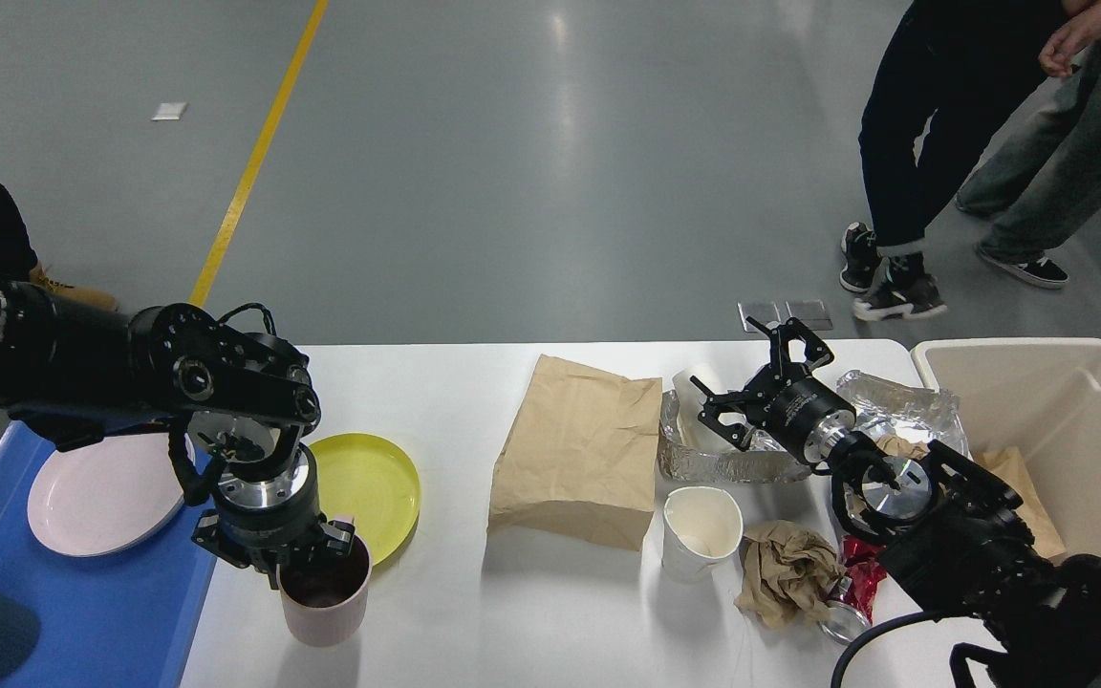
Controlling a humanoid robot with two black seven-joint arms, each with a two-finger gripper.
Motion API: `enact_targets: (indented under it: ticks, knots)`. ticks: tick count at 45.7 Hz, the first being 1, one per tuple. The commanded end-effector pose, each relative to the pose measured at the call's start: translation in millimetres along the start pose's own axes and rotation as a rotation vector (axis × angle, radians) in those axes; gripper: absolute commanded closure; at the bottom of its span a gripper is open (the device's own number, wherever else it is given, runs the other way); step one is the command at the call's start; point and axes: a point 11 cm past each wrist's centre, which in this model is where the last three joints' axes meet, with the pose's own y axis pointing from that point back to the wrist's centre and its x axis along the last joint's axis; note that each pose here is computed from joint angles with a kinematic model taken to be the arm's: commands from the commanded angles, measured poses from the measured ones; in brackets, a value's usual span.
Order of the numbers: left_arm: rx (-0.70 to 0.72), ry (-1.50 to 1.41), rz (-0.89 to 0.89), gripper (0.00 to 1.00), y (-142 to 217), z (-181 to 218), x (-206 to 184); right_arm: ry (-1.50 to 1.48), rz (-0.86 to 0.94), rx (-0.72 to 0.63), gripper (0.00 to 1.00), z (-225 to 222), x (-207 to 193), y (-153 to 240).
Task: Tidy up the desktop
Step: 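Lift the pink mug and carry it over the blue tray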
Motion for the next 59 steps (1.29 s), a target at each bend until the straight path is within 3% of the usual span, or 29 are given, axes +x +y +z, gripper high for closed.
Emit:
enact_targets:
  ticks: [1,24,59]
  knots:
    - [-0.004,0.024,-0.002,1.0,11.5,-15.9,5.4,0.0,0.0,0.0,0.0,0.0,-0.1,0.0]
    - [0.001,0.174,-0.026,1.0,35.9,-101.1,10.0,0.0,0.0,0.0,0.0,0.0,-0.1,0.0]
    - [0.098,0.371,-0.072,1.0,7.4,-219.2,-20.5,0.0,0.0,0.0,0.0,0.0,-0.1,0.0]
